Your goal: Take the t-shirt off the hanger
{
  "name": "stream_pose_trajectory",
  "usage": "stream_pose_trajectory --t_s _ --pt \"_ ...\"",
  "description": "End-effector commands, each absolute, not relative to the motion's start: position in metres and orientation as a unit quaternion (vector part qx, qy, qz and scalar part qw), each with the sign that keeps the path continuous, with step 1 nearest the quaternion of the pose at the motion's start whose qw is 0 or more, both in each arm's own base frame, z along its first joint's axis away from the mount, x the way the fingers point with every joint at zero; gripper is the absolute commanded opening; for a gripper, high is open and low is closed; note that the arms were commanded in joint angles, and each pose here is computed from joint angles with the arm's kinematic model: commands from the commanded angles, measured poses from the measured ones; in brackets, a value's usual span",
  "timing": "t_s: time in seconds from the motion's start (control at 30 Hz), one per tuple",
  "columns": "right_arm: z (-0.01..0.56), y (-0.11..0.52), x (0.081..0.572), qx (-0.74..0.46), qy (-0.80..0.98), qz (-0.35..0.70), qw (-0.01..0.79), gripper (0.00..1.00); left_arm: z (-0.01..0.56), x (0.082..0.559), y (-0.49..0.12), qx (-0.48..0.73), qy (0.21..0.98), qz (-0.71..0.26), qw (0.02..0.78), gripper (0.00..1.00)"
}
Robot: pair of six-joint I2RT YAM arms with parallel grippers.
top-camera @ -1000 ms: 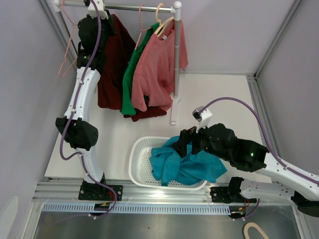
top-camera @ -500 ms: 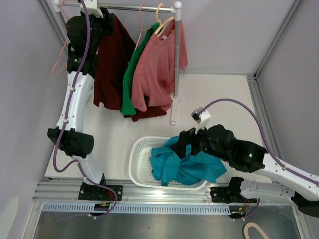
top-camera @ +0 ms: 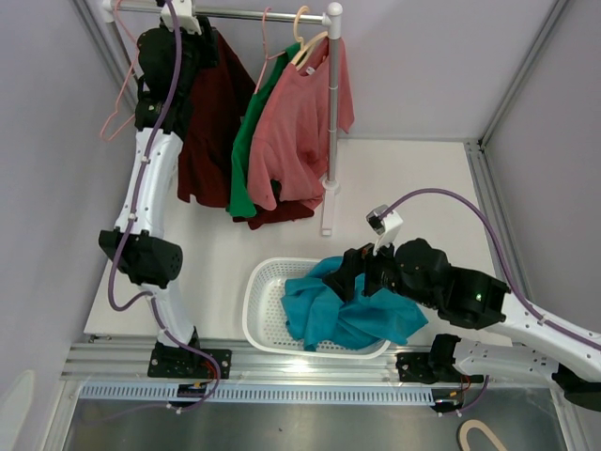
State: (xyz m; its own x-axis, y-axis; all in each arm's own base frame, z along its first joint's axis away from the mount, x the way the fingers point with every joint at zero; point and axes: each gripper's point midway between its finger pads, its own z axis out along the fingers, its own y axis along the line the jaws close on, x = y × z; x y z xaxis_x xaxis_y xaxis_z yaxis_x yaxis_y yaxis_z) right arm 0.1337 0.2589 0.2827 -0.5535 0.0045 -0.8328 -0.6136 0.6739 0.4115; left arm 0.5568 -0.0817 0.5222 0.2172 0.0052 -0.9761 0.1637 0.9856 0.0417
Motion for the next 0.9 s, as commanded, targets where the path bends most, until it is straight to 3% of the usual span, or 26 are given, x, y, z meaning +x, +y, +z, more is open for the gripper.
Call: stream_pose_trajectory --t_s 0.0,0.43,0.53,0.57,0.63,0.7,0.87 --pt "0.290 0.258 0.134 -0.179 0.799 0.365 0.443 0.95 0.535 0.553 -0.068 0.039 0.618 -0.032 0.784 0.49" --pt "0.289 0.259 0.136 -0.185 0.799 0.360 0.445 0.95 0.529 0.570 -0.048 0.014 0.616 0.014 0.788 0.52" --pt "0.289 0.258 0.137 -0.183 0.800 0.359 0.445 0.95 0.529 0.575 -0.052 0.022 0.613 0.007 0.789 0.37" --pt "0.289 0.258 0.137 -0.183 0.800 0.359 0.445 0.95 0.532 0.574 -0.051 0.022 0.611 0.007 0.791 0.25" --pt "0.289 0.258 0.137 -0.183 0.800 0.357 0.446 0.95 0.528 0.577 -0.053 0.025 0.613 0.003 0.790 0.17" --pt "0.291 0.257 0.138 -0.182 0.799 0.358 0.448 0.95 0.526 0.579 -0.055 0.032 0.614 -0.002 0.789 0.03" --pt "0.290 0.259 0.138 -0.182 0.799 0.359 0.447 0.95 0.521 0.576 -0.071 0.068 0.620 -0.038 0.781 0.01"
